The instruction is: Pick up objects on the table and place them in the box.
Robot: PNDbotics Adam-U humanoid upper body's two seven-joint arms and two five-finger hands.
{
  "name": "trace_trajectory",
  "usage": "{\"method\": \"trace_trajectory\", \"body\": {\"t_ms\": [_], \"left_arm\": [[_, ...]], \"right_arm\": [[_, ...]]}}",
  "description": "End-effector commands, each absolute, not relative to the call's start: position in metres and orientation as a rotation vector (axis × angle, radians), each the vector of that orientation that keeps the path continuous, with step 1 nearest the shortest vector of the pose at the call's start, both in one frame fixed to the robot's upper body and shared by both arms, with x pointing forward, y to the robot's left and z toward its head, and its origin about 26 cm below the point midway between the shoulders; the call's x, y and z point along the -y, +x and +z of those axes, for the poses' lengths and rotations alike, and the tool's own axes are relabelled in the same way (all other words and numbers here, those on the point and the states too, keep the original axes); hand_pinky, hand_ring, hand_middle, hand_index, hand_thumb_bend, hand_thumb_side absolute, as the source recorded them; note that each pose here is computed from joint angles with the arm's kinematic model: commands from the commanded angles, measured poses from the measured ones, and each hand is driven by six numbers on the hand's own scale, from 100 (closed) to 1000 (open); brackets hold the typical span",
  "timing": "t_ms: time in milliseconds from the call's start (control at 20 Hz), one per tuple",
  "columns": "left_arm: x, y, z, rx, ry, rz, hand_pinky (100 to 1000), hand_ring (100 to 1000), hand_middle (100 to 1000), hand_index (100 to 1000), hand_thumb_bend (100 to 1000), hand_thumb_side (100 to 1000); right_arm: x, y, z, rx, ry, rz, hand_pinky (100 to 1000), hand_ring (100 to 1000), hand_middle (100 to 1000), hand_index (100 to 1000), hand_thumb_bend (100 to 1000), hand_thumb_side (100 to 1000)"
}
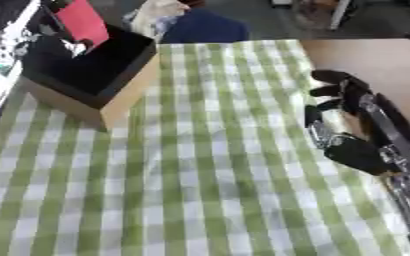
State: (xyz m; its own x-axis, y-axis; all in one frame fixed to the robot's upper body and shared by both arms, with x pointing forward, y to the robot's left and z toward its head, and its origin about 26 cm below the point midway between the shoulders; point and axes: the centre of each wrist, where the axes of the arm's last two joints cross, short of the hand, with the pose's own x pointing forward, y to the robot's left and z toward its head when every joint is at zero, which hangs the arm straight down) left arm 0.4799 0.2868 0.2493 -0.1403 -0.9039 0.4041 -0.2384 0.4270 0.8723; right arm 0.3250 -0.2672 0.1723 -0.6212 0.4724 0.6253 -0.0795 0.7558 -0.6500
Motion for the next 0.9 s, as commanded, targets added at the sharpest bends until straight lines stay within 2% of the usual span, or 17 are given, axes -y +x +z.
{"method": "trace_trajectory", "body": {"t_ms": [50,150,200,250,300,350,500,600,900], "left_arm": [[-0.294,0.487,0.249,1.575,1.059,-0.784,739,571,504,673,484,155],[-0.294,0.491,0.239,1.529,1.063,-0.812,746,593,533,699,499,173],[-0.294,0.493,0.235,1.514,1.061,-0.827,758,642,597,748,535,211],[-0.295,0.494,0.232,1.502,1.06,-0.841,760,648,605,755,541,218],[-0.295,0.494,0.23,1.495,1.059,-0.852,774,696,670,798,618,294],[-0.295,0.495,0.229,1.492,1.059,-0.861,788,727,714,822,659,332],[-0.294,0.495,0.229,1.497,1.06,-0.884,827,780,794,869,750,400],[-0.293,0.494,0.232,1.509,1.064,-0.89,852,808,831,892,801,433],[-0.288,0.49,0.248,1.581,1.074,-0.906,872,836,864,914,850,461]], "right_arm": [[0.267,0.325,0.18,2.123,-0.297,0.838,714,817,893,913,100,422],[0.268,0.325,0.18,2.122,-0.296,0.837,714,817,893,913,100,424],[0.268,0.325,0.18,2.122,-0.296,0.837,713,817,893,913,100,424],[0.268,0.325,0.18,2.122,-0.296,0.836,713,817,893,913,100,424],[0.268,0.325,0.18,2.122,-0.295,0.836,713,817,893,913,100,424],[0.268,0.325,0.18,2.122,-0.295,0.835,713,817,893,913,100,425],[0.268,0.325,0.179,2.121,-0.295,0.835,713,817,893,913,100,426],[0.268,0.325,0.179,2.121,-0.295,0.834,713,817,893,913,100,425],[0.269,0.325,0.179,2.12,-0.297,0.833,713,816,891,913,100,426]]}}
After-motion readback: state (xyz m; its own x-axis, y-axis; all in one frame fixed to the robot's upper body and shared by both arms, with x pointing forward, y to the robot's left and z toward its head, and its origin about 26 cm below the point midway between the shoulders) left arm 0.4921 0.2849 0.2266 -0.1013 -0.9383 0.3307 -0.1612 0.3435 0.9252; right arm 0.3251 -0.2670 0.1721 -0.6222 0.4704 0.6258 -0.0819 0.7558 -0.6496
